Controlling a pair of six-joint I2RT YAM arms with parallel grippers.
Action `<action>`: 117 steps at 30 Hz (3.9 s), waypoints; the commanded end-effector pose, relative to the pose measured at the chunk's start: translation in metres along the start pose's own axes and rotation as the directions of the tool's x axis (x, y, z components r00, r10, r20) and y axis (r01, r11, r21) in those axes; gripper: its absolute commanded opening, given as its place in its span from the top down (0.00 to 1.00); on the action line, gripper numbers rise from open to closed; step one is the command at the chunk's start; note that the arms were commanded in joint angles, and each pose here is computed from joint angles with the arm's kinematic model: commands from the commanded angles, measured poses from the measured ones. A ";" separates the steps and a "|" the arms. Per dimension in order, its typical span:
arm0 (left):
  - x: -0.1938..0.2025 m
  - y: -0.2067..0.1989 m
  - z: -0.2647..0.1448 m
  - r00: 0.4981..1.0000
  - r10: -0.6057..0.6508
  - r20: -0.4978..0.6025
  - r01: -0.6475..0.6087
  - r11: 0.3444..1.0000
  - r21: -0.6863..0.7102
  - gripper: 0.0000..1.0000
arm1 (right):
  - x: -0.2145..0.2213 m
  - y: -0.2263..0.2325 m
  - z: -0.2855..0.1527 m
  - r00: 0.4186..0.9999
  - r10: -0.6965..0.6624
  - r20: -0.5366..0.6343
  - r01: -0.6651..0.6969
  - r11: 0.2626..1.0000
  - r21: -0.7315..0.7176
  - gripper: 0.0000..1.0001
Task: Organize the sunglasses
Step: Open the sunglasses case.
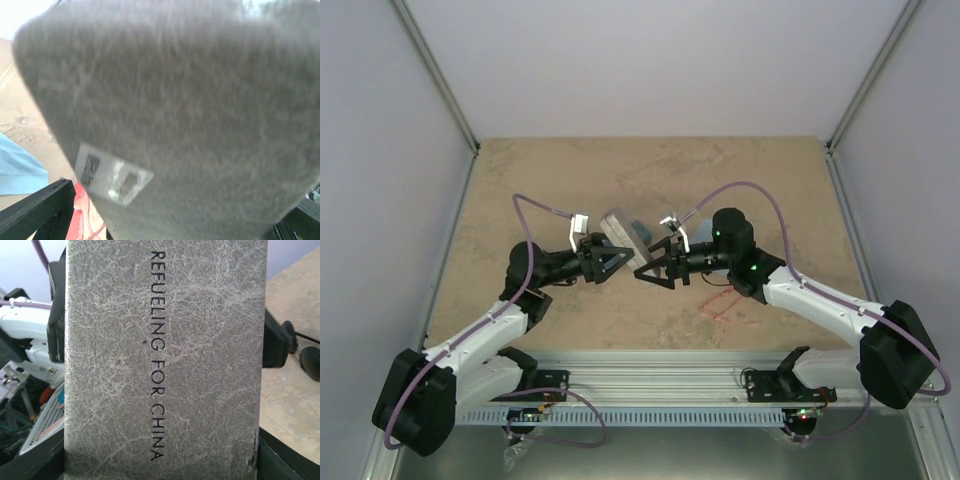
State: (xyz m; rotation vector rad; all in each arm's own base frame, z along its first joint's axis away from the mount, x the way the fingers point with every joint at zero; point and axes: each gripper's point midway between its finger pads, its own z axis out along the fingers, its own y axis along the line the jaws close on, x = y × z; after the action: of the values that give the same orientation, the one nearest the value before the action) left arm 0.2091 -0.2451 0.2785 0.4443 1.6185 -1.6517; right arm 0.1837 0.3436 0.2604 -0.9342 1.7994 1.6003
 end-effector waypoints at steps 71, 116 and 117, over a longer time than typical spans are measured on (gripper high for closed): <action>-0.023 -0.089 -0.029 0.914 0.361 0.184 -0.390 0.907 0.160 0.50 | -0.107 0.017 -0.081 0.901 -0.140 0.410 0.054 0.975 0.216 0.32; -0.037 0.078 -0.036 0.983 0.139 0.118 -0.048 0.822 -0.568 0.01 | -0.081 -0.104 -0.105 0.931 -0.358 -0.065 0.262 0.535 0.803 0.94; -0.034 0.086 -0.037 0.985 0.140 0.098 -0.054 0.802 -0.595 0.01 | -0.081 -0.115 -0.110 0.936 -0.343 -0.081 0.253 0.494 0.832 0.94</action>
State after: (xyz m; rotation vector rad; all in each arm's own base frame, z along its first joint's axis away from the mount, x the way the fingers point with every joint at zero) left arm 0.2513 -0.2174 0.2863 0.2317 1.6717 -1.2852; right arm 0.2799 0.2745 0.2751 -0.7884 1.8082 0.7338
